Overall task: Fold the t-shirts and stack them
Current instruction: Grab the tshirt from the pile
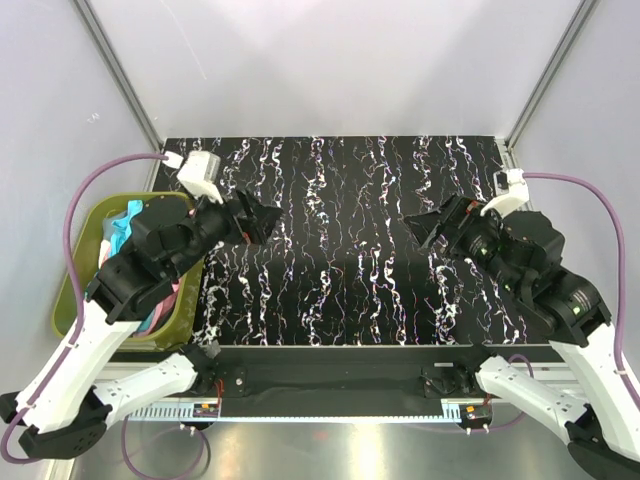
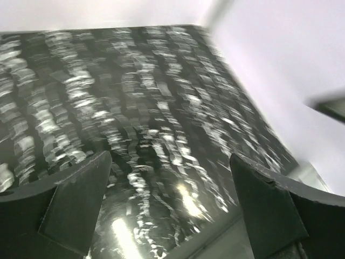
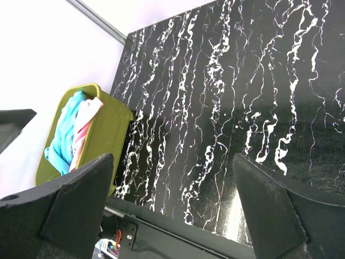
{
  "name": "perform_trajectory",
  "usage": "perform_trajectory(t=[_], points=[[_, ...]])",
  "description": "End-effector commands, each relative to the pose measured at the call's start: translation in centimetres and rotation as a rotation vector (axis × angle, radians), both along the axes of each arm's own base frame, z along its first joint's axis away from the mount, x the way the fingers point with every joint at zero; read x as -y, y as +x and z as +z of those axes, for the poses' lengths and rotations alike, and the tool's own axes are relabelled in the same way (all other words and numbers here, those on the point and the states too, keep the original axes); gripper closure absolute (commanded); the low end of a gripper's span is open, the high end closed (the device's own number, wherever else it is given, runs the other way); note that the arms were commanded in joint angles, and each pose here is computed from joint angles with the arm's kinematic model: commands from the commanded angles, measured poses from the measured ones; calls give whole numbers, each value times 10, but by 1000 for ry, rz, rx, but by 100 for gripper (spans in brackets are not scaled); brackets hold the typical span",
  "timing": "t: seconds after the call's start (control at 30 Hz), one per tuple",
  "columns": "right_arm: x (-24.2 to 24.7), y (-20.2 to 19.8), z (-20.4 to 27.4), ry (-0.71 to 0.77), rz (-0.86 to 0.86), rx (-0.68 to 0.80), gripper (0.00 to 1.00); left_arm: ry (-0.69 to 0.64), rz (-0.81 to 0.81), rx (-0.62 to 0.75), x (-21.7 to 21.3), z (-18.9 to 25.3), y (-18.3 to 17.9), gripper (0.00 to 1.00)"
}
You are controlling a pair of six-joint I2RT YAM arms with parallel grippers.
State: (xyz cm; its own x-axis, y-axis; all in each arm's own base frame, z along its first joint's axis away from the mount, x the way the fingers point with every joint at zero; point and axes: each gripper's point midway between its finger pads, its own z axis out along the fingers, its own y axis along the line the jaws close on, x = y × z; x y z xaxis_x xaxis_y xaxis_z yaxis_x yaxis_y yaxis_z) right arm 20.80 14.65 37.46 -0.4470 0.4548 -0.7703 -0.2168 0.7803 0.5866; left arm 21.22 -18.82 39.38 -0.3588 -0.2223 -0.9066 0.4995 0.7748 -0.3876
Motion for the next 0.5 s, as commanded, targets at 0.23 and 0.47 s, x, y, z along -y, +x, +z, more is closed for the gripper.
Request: perform_trajectory(t=[0.23,0.47], points=[[26,-21,-6,13,-49,53,0,-8,1045,-263,-196,-27,53,5],[19,-34,-15,4,33,50,0,-25,1562,-553,-275,-115,10,5]])
